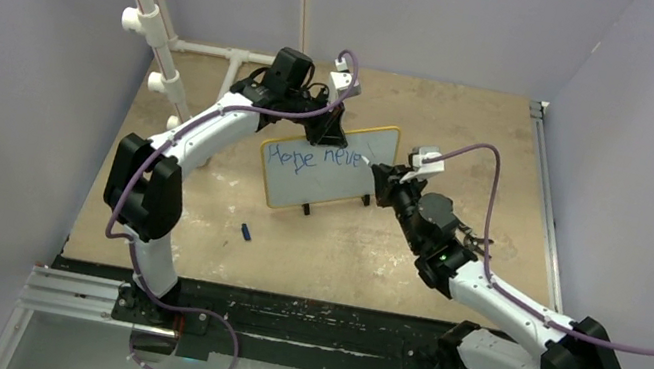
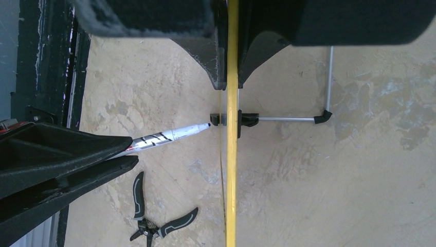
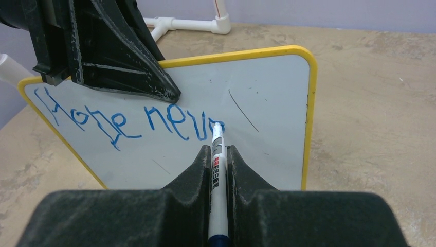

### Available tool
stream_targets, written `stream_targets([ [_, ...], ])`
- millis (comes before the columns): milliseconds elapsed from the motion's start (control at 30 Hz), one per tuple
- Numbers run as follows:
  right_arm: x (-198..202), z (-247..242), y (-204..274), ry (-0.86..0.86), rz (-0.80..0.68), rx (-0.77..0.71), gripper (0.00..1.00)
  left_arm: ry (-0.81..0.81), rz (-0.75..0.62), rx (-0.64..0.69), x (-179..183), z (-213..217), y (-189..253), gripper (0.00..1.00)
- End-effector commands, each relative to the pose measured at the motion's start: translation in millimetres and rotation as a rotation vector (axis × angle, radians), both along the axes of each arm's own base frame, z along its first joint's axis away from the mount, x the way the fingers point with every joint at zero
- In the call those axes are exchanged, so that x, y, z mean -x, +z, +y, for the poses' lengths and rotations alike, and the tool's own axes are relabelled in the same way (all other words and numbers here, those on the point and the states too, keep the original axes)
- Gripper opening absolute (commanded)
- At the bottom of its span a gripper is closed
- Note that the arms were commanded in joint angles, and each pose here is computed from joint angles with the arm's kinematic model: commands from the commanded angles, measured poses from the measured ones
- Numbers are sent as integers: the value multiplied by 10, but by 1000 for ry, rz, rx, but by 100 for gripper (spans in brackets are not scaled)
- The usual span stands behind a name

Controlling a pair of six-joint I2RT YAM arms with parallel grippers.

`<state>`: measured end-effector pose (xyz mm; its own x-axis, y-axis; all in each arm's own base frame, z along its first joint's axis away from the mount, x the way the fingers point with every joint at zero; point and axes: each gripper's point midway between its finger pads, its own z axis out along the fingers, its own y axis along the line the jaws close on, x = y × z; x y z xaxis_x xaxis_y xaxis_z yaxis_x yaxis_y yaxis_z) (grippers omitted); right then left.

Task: Write a sentence on the whiteboard

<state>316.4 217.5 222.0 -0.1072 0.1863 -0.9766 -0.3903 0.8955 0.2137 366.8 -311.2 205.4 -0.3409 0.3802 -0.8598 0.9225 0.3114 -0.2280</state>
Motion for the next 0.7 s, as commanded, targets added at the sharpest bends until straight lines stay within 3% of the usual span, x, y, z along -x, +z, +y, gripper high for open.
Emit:
stream_targets([
  [0, -103, 7, 394, -30, -93, -55, 0, -31, 153, -86, 303, 98, -411, 0],
  [667, -227, -25, 145, -92, -36, 0, 0, -41, 151, -79, 317, 91, -396, 0],
])
